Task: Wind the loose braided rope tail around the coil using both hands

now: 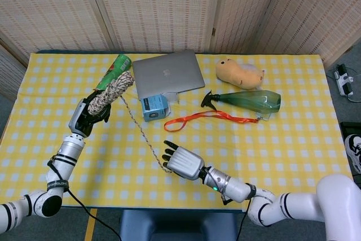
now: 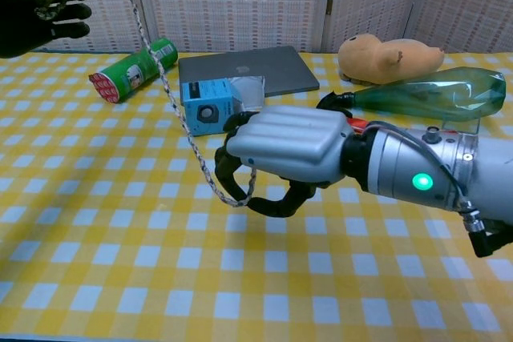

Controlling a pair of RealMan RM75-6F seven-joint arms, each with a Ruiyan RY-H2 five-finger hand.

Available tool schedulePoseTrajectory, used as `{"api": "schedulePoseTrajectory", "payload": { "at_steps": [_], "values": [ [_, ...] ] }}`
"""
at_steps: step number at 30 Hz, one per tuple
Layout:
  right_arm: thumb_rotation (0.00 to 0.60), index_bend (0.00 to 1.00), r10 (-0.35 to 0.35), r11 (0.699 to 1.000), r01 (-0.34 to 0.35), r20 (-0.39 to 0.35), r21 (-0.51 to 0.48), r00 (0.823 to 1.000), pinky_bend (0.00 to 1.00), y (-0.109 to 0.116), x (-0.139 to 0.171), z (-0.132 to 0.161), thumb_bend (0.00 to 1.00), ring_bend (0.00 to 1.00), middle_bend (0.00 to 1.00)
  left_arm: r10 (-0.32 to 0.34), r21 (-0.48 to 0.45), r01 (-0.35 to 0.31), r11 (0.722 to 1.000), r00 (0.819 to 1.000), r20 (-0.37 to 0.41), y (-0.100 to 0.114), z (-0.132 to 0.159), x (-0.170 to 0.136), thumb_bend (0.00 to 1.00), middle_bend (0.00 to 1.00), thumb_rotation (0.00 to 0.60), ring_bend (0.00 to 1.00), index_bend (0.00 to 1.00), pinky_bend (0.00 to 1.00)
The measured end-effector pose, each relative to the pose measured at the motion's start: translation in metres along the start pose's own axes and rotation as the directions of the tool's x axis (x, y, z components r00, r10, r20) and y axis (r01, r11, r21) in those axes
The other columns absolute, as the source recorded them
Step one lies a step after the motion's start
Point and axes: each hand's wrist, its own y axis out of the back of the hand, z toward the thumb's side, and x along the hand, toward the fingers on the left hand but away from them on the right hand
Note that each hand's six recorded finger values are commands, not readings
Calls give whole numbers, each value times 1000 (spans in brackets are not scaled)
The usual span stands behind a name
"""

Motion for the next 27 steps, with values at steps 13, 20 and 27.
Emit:
{"api": "schedulePoseTrajectory", "payload": {
  "at_steps": [13,20,27],
  "values": [
    [600,795,-183,975,182,-2,126,983,107,97,11,-3,522,290,384,130,276,-141,951,990,58,15,-20,2,803,739,600,692,815,774],
    [600,796,-290,944,280,33,174,957,107,150,5,-11,522,275,363,95,369,-115,922,993,72,11,-31,-3,803,741,600,687,817,773],
    [600,795,-335,931,320,61,177,940,107,175,-9,-15,522,264,352,11,443,-36,896,998,61,-1,-43,-12,803,746,600,687,822,772]
  ]
}}
